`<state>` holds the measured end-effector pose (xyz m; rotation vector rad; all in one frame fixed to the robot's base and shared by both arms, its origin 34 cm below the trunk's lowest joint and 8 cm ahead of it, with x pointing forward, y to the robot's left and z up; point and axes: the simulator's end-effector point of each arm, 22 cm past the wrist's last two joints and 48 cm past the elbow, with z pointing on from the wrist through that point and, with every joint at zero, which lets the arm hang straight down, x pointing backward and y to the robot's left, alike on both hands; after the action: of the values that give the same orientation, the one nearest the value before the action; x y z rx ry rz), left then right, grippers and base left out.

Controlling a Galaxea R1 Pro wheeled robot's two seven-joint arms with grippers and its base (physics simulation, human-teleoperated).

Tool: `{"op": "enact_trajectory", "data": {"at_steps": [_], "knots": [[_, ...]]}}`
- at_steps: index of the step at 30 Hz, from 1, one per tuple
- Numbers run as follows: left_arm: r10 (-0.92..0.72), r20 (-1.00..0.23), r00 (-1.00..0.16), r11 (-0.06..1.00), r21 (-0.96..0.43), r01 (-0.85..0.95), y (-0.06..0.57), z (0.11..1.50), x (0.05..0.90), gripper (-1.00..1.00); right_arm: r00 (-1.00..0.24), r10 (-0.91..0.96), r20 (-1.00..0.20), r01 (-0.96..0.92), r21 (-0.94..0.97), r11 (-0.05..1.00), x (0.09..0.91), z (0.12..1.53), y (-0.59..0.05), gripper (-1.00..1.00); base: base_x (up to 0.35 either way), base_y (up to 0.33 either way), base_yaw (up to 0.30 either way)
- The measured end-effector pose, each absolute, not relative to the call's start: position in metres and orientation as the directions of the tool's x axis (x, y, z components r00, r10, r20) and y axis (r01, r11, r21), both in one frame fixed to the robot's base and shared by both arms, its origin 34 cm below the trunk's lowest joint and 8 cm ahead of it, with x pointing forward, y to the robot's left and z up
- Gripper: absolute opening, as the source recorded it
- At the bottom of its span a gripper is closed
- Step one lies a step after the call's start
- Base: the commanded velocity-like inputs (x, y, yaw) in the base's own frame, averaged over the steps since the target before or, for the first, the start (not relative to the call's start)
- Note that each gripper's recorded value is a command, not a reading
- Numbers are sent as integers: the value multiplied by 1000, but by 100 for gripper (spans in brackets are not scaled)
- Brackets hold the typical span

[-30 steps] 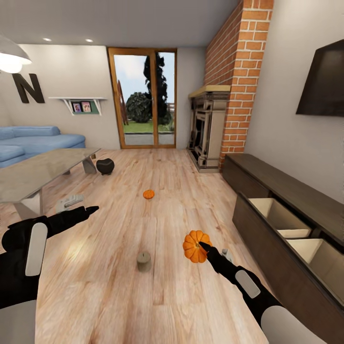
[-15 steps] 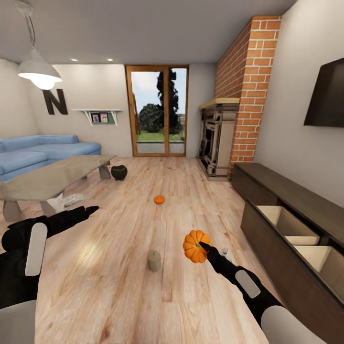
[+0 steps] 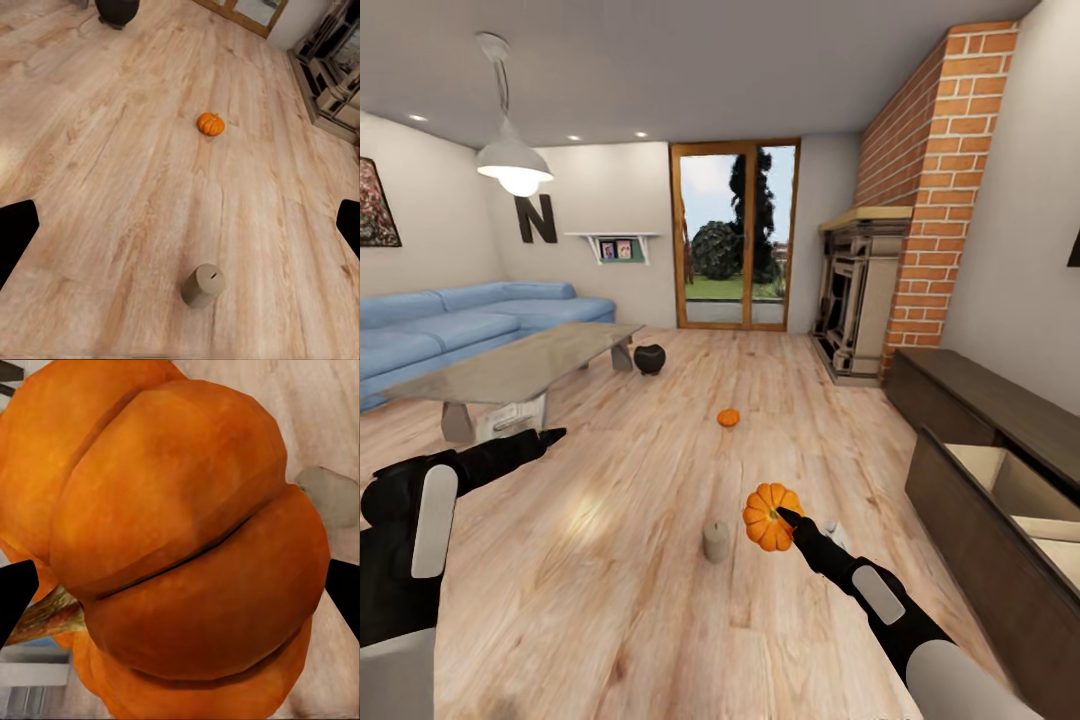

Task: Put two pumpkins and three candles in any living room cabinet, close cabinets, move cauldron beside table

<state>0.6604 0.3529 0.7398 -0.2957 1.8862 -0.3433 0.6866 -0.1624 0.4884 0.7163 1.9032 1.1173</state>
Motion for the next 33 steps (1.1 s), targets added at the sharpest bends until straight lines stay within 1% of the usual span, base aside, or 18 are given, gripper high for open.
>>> {"op": "enact_trajectory", "data": {"at_steps": [9, 21, 27, 33], "knots": [[-367, -870, -329, 925, -377, -35, 352, 740, 660, 100, -521, 778, -351, 74, 889, 451, 687, 488, -162, -100, -245, 189, 273], [-368, -870, -329, 925, -378, -35, 352, 740, 660, 100, -522, 776, -353, 72, 889, 452, 687, 489, -160, -100, -175, 239, 278], [-367, -869, -332, 925, -378, -35, 352, 740, 660, 100, -522, 776, -353, 72, 889, 452, 687, 489, -160, -100, -160, 52, 283], [-368, -876, -313, 925, -380, -27, 352, 753, 655, 100, -516, 776, -364, 51, 891, 452, 687, 503, -159, -100, -44, 6, 283]]}}
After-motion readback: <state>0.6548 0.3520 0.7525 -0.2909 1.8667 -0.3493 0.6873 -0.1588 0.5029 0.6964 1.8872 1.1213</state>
